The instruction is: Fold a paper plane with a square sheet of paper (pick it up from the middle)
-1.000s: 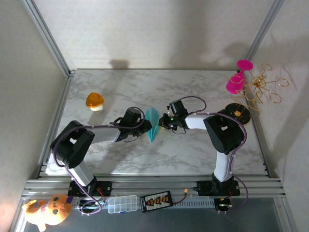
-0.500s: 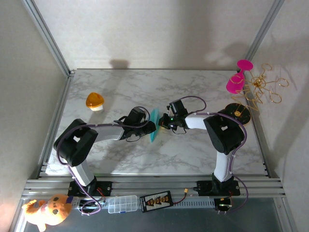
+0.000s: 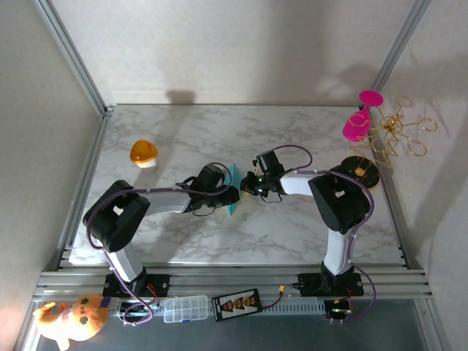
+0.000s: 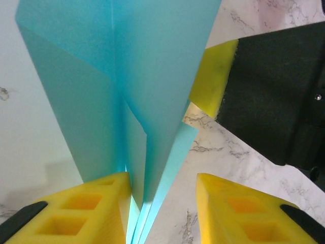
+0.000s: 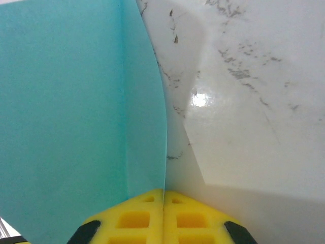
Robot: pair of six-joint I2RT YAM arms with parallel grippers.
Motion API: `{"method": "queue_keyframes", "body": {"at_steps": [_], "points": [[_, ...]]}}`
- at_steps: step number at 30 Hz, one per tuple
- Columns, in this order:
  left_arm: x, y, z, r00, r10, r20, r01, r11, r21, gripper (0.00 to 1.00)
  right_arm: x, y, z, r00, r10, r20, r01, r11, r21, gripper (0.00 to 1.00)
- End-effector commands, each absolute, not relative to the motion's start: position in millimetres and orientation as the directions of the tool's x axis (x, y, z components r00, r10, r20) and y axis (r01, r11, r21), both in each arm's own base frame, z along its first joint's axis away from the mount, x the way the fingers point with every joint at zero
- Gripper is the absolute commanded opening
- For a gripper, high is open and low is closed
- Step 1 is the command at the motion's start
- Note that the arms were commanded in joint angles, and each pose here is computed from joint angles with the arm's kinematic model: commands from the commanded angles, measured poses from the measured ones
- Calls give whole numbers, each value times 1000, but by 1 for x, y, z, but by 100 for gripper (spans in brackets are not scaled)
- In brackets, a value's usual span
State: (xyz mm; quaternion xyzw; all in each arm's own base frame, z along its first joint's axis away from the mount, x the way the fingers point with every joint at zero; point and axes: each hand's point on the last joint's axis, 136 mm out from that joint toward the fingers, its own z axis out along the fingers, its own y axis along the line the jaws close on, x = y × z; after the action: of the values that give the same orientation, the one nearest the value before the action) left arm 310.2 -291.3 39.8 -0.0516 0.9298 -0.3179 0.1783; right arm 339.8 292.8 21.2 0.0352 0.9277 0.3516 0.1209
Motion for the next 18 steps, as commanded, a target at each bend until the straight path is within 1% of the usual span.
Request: {"method": "queue_keyframes", "body": {"at_steps": [1, 5, 10, 18], "points": [[313, -293, 43, -925, -180, -334, 48, 817, -575, 39, 343, 295, 24, -970, 137, -201, -31, 750, 660, 6], [317, -290, 34, -923, -173, -344, 36, 850, -525, 39, 342, 296, 27, -970, 135, -202, -35, 747, 664, 6], [321, -289, 30, -916, -164, -365, 38, 872, -487, 43, 342, 298, 32, -970, 132, -206, -44, 735, 677, 8], [324, -289, 27, -907, -127, -401, 58, 906, -418, 44, 341, 300, 37, -971, 128, -202, -47, 724, 688, 9]]}}
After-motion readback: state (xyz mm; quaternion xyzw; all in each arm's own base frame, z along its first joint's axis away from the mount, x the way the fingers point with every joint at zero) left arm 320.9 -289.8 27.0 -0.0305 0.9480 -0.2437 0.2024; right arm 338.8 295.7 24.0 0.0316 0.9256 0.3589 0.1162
